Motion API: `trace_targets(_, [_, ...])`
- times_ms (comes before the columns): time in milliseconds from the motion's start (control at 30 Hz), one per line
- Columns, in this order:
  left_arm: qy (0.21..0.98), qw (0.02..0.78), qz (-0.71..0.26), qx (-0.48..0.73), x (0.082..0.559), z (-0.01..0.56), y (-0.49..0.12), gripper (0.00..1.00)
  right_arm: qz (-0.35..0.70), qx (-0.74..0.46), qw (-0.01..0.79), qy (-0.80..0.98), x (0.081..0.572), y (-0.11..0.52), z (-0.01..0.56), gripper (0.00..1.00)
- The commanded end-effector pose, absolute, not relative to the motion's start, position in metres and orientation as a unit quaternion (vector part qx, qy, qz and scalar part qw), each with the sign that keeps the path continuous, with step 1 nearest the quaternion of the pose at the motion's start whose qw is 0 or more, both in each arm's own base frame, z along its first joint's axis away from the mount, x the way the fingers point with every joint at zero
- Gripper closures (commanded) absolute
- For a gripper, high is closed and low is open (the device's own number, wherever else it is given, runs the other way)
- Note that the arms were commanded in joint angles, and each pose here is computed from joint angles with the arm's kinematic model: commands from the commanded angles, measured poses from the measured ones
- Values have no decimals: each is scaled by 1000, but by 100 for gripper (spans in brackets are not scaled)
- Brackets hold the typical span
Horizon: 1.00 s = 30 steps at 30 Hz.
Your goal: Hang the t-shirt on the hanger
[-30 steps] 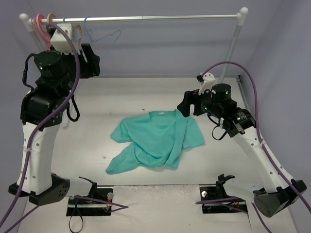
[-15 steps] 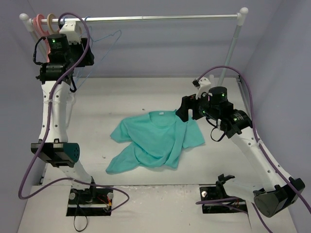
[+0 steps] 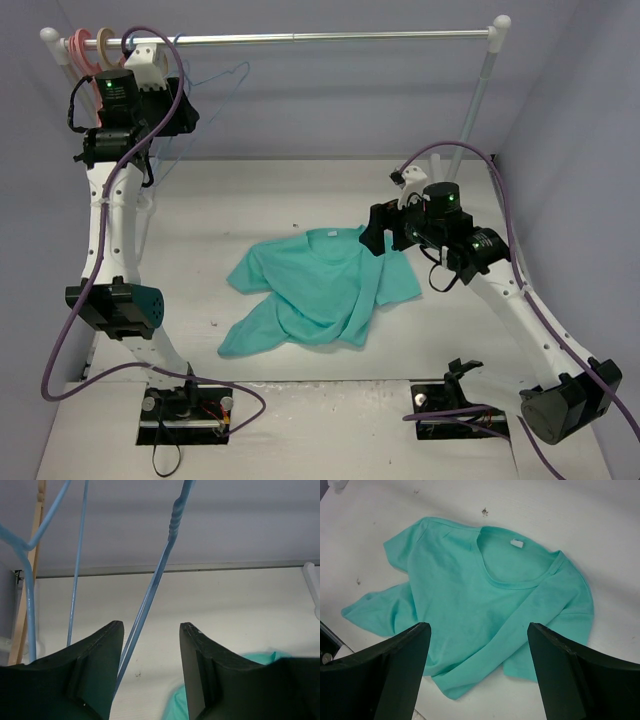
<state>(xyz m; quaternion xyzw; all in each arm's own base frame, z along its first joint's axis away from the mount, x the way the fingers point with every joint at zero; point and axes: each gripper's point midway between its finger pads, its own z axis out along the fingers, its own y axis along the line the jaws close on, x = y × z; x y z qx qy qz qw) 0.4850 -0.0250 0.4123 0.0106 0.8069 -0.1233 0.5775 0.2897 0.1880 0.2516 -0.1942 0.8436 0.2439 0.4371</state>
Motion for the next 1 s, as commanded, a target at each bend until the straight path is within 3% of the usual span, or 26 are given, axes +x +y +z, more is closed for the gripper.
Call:
trace_targets(0, [776, 614, -138, 35, 487, 438, -36, 55, 255, -208, 464, 822, 302, 198, 264, 20])
trace_targets(133, [779, 613, -128, 42, 491, 431, -37, 62, 256, -211, 464, 821, 304, 200, 264, 19])
trace_targets(333, [778, 612, -134, 53, 496, 427, -45, 81, 257, -210, 466, 820, 306, 201, 266, 19])
trace_targets(533, [762, 629, -136, 75, 498, 441, -52, 89, 255, -208, 464, 822, 306, 200, 265, 19])
trace_targets(600, [751, 639, -139, 97, 496, 449, -69, 99, 254, -209, 465, 822, 307, 199, 265, 19])
trace_targets(967, [704, 685, -131, 134, 476, 500, -85, 100, 249, -212, 466, 822, 306, 198, 265, 19])
